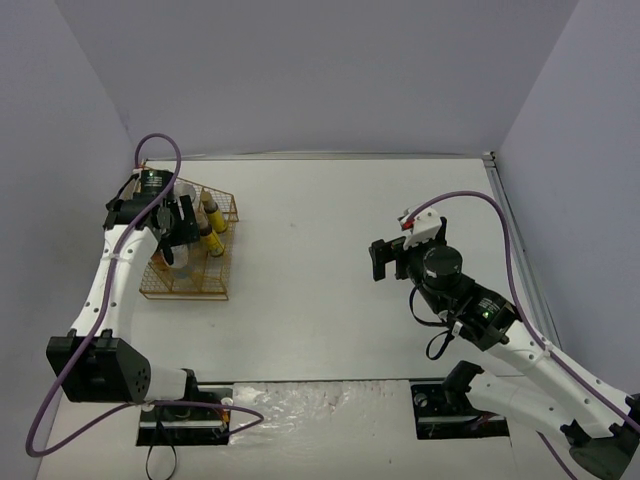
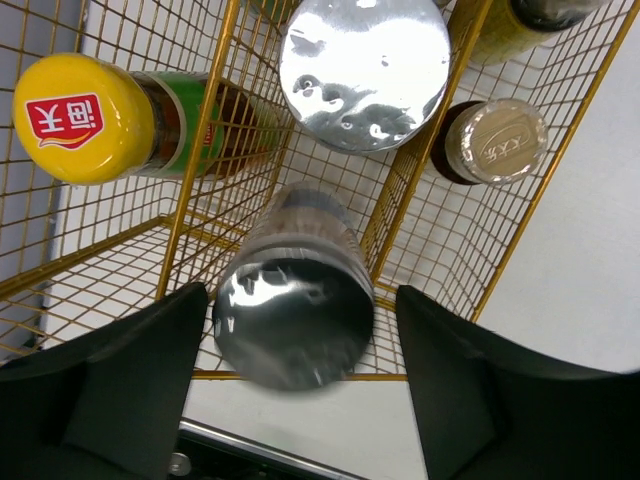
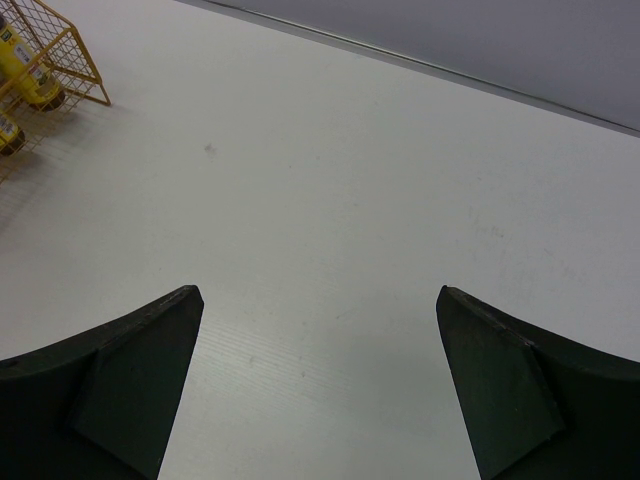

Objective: Organize the condiment bottles

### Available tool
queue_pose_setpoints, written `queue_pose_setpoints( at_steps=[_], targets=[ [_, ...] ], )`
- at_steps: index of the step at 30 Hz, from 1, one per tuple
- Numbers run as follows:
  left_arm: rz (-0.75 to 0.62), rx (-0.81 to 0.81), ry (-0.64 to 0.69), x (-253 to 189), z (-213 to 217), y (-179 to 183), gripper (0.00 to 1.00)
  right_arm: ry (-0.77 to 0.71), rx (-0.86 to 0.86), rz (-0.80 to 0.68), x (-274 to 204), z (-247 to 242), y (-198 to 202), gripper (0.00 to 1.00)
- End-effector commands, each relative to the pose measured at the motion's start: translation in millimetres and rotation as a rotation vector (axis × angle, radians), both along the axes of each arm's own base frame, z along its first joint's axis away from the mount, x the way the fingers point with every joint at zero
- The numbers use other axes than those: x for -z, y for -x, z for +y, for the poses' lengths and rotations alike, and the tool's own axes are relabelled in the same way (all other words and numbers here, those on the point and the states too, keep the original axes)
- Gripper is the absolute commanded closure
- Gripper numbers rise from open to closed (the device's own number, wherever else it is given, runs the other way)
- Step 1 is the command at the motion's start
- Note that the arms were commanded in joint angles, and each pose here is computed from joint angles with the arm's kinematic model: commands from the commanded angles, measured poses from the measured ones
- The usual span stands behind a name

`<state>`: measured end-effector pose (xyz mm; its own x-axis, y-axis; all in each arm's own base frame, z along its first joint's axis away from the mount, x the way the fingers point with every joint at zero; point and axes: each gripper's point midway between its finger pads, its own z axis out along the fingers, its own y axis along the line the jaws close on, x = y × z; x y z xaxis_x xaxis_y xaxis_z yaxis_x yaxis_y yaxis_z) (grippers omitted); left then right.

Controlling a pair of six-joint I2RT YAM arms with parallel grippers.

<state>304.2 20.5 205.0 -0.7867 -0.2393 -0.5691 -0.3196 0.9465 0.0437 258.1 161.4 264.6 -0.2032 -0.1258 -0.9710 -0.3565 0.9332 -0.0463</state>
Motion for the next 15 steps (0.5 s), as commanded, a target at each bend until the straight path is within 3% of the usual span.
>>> queue_pose_setpoints(
  at_steps=[1,5,10,15],
  targets=[
    [-0.096,-0.011,0.024,-17.0,-2.9,-19.2,0.22,-0.053,0.022,-0.044,-15.4,1.4,-6.4,0.00],
    [-0.091,-0.016,0.030,-16.6,-3.7,-20.3,0.10,-0.054,0.021,-0.042,-14.4,1.4,-5.9,0.00],
    [-0.144,0.005,0.079,-37.0,-13.1,-18.0,0.03,-0.060,0.022,-0.048,-17.4,0.5,-5.3,0.00],
    [-0.266,0.069,0.176,-78.8,-32.6,-3.6,0.03,-0.085,0.024,-0.061,-25.9,-0.7,-3.8,0.00]
  ],
)
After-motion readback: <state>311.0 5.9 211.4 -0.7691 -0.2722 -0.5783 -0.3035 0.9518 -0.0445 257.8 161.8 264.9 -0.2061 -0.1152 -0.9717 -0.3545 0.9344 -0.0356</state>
